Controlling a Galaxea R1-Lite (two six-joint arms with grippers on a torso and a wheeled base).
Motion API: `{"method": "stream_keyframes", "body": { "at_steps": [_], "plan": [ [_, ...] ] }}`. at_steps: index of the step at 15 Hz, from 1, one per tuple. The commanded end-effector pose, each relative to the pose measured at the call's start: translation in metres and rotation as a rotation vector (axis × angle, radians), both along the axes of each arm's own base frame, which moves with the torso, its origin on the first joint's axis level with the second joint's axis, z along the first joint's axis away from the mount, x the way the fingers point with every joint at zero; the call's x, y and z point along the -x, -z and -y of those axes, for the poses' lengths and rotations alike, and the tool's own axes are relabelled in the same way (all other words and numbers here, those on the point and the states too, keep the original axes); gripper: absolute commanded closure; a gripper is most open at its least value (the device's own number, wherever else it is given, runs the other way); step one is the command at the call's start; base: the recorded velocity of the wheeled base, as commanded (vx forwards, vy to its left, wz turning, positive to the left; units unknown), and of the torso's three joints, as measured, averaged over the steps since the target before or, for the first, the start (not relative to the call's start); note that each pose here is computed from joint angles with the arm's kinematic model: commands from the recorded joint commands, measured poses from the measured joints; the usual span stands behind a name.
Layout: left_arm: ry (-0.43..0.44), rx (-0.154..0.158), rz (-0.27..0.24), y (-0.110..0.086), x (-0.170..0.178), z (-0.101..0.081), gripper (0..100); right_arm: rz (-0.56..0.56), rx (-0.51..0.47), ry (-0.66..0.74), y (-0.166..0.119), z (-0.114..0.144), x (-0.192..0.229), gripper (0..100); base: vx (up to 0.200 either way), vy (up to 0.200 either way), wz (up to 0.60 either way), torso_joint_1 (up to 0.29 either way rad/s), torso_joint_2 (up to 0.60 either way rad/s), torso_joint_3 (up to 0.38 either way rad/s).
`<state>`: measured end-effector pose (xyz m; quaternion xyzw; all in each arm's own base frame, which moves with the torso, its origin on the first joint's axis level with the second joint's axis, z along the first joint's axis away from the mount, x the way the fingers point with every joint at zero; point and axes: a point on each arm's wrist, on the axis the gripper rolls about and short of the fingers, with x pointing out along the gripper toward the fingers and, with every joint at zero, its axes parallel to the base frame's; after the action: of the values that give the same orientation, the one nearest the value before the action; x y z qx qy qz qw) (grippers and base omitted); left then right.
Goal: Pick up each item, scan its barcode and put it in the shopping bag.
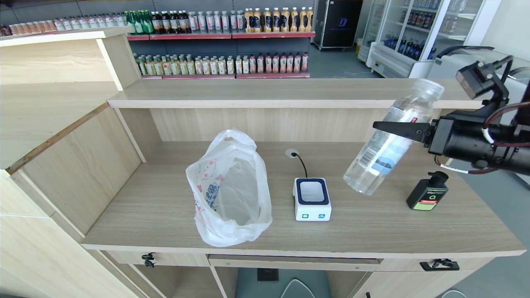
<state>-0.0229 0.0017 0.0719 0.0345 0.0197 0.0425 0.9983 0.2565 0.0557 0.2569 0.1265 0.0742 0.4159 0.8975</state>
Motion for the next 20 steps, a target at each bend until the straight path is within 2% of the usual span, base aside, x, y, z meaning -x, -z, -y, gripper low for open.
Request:
{"method": "stream_keyframes", "body": {
  "at_steps": [1,3,12,20],
  "plan": [
    [-0.001,0.000,0.001,0.000,0.000,0.000,0,0.104,-0.089,-0.088,-0.059,0.005,0.052,100,0.000,0.000,0.00,0.000,0.00,0.000],
    [-0.001,0.000,0.000,0.000,0.000,0.000,0,0.074,-0.124,-0.142,-0.072,0.007,0.068,100,0.000,0.000,0.00,0.000,0.00,0.000],
    [-0.001,0.000,0.001,0.000,0.000,0.000,0,0.032,-0.151,-0.402,-0.077,0.013,0.133,100,0.000,0.000,0.00,0.000,0.00,0.000],
    [-0.001,0.000,0.000,0.000,0.000,0.000,0,-0.001,-0.182,-0.502,-0.084,0.009,0.152,100,0.000,0.000,0.00,0.000,0.00,0.000]
  ]
}}
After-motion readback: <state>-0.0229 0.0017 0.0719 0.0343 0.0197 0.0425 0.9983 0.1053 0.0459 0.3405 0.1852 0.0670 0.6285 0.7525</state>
